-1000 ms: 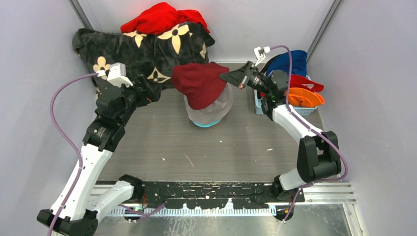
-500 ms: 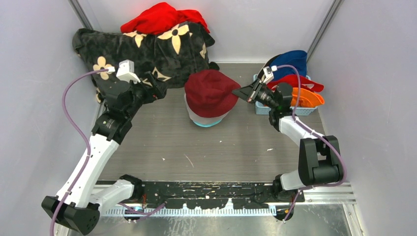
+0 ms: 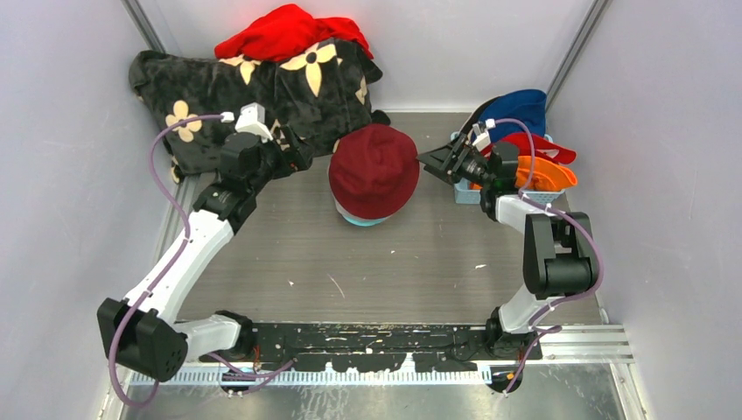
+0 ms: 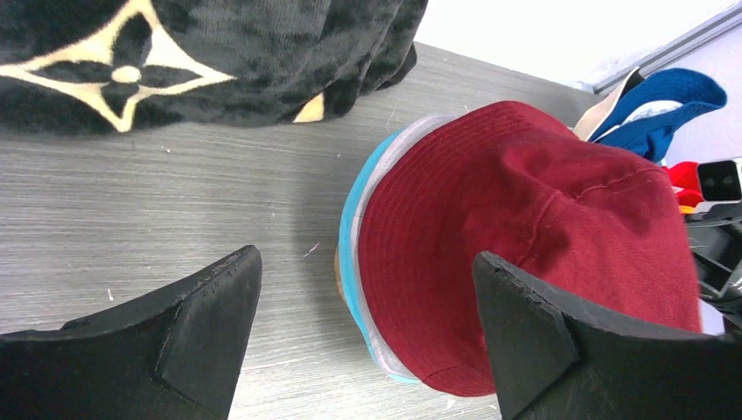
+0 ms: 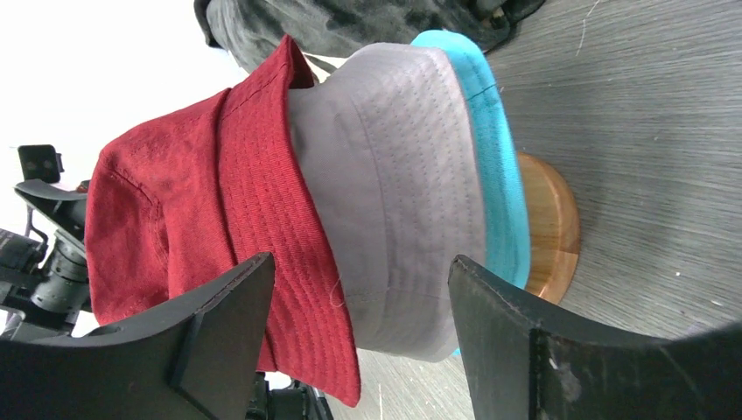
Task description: Stack the hats
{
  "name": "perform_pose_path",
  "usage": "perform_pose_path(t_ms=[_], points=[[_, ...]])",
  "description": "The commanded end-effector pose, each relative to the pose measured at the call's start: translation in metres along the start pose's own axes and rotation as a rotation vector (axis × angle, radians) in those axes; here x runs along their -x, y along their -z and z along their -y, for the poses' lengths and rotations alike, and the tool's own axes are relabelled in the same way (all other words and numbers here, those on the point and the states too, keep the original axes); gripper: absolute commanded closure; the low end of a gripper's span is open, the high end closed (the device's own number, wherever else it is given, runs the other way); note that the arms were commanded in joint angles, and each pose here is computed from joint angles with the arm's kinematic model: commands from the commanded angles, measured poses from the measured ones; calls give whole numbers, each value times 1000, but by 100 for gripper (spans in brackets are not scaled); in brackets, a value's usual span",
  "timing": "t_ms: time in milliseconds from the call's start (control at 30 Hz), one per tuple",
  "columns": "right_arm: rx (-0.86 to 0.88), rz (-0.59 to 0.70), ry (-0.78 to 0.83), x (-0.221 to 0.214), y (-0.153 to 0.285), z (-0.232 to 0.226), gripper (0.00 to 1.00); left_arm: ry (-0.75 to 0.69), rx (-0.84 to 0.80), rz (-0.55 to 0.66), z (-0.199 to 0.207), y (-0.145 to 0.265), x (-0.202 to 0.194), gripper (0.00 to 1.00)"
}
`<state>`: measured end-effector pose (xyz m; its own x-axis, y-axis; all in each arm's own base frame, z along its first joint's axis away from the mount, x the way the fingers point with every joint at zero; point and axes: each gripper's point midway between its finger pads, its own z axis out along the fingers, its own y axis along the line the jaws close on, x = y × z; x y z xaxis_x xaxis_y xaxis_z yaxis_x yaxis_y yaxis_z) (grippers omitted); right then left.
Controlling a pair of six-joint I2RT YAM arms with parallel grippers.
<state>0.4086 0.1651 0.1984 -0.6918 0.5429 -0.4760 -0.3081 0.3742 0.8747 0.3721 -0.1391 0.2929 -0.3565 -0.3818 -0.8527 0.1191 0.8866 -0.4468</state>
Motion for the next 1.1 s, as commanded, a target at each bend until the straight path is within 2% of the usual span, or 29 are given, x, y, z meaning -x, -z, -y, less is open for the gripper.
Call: perform_pose_path(t_ms=[0, 400, 733, 900, 967, 1000, 1067], points=[[82, 32, 64, 20, 3, -24, 23, 15, -65, 60, 11, -14, 10, 10], [209, 21, 57, 32, -5, -48, 33, 29, -73, 16, 10, -43, -7, 10], [288, -35, 39, 26, -26, -61, 50, 42, -85, -13, 10, -55, -19, 10], [306, -68, 30, 15, -36, -66, 56, 38, -75, -18, 7, -55, -22, 10], [304, -66, 26, 15, -37, -65, 65, 35, -69, -19, 5, -54, -23, 10], [302, -65, 23, 14, -37, -64, 75, 34, -68, -17, 5, -53, -22, 10], [292, -56, 17, 14, -37, -62, 88, 33, -68, -18, 5, -53, -23, 10]])
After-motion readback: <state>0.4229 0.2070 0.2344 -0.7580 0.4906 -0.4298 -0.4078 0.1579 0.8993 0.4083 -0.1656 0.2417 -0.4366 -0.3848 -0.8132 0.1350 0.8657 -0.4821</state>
